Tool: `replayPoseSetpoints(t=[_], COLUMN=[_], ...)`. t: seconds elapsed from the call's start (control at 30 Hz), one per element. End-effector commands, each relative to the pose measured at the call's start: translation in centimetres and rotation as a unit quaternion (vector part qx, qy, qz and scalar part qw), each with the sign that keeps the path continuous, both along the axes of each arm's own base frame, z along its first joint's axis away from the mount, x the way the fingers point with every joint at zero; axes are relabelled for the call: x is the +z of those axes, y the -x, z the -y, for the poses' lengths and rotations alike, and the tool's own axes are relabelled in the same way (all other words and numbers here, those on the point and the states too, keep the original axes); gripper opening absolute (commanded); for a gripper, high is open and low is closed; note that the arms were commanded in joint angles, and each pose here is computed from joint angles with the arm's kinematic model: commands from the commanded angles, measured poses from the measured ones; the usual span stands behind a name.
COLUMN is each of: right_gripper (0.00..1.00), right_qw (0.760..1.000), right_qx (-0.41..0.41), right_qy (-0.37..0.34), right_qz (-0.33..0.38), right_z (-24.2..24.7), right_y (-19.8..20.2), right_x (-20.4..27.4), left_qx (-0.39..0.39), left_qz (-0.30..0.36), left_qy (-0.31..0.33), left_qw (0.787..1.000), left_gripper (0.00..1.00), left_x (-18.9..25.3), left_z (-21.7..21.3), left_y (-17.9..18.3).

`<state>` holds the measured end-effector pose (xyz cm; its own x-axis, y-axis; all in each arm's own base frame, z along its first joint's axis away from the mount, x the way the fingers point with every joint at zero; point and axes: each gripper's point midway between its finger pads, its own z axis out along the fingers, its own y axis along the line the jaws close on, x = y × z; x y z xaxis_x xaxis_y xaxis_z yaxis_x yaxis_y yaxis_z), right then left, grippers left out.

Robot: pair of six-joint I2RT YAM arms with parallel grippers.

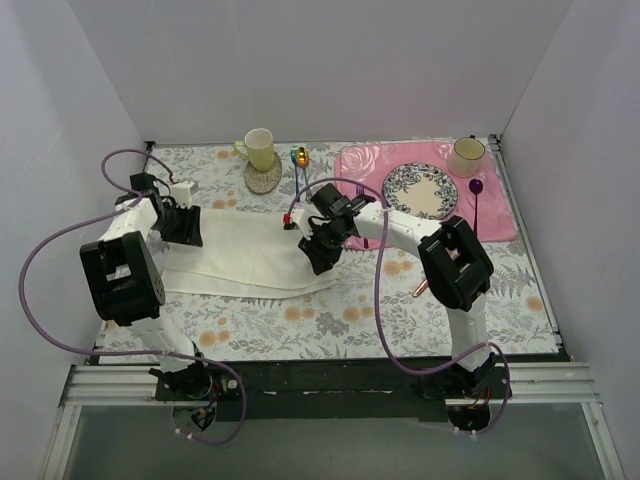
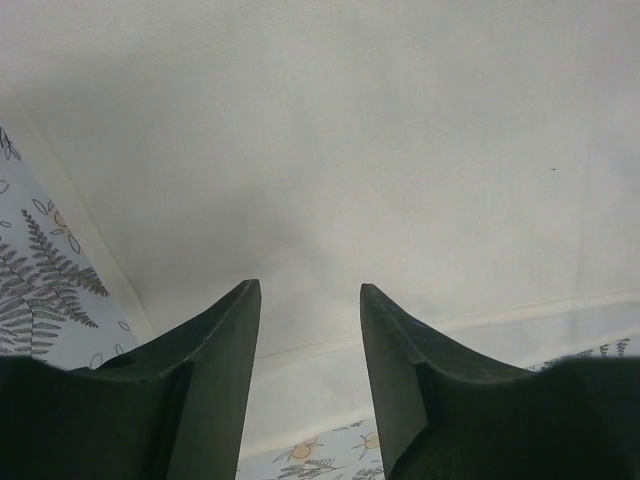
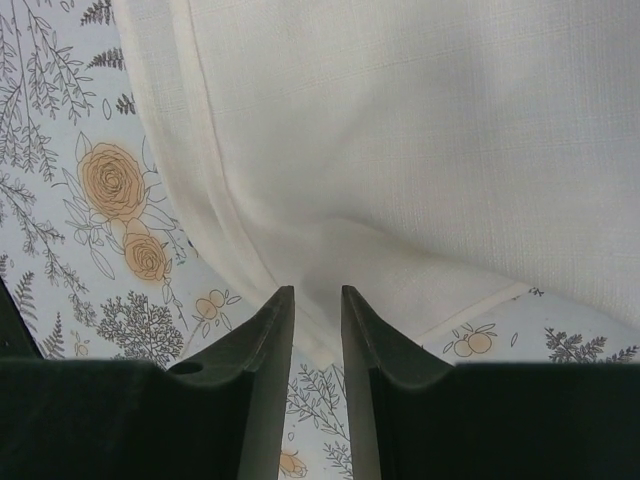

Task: Fold the napkin into a case and place the utensils inside
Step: Rotate the rectangle-folded napkin at the center of the board, then move the rectangle-folded napkin to the center of the board.

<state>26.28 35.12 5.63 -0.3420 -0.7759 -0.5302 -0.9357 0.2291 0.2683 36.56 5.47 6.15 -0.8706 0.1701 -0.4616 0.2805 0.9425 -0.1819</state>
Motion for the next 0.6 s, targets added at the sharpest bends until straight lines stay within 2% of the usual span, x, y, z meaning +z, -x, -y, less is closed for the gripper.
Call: replayPoseSetpoints(t=[0.0, 0.17, 0.3, 0.4, 0.5, 0.57], right_gripper=[0.33, 0.31, 0.31, 0.31, 0.31, 0.33], right_qw=[0.999, 0.998, 0.996, 0.996, 0.997, 0.999], right_qx=[-0.006, -0.019, -0.017, -0.011, -0.004, -0.005], right_qy=[0.036, 0.065, 0.081, 0.073, 0.049, 0.028], right_qz=[-0.003, -0.014, -0.033, -0.050, -0.061, -0.046], right_z=[1.0, 2.0, 3.2, 3.1, 2.3, 1.2], right_y=[0.2, 0.8, 3.0, 4.6, 5.3, 4.3], right_x=[-2.1, -3.6, -3.9, -3.3, -2.3, -1.0], left_qx=[0.016, 0.045, 0.068, 0.075, 0.085, 0.100], left_qz=[-0.009, -0.059, -0.086, -0.082, -0.061, -0.050], left_qy=[-0.017, -0.043, -0.060, -0.075, -0.078, -0.065], left_qw=[1.000, 0.996, 0.992, 0.991, 0.991, 0.992], left_gripper=[0.44, 0.39, 0.32, 0.30, 0.33, 0.37], left_x=[-1.1, -4.4, -5.3, -4.8, -3.6, -2.7], left_z=[-0.3, -1.4, -2.5, -2.5, -2.5, -2.5], left_y=[2.9, 7.1, 11.0, 12.9, 12.8, 11.5])
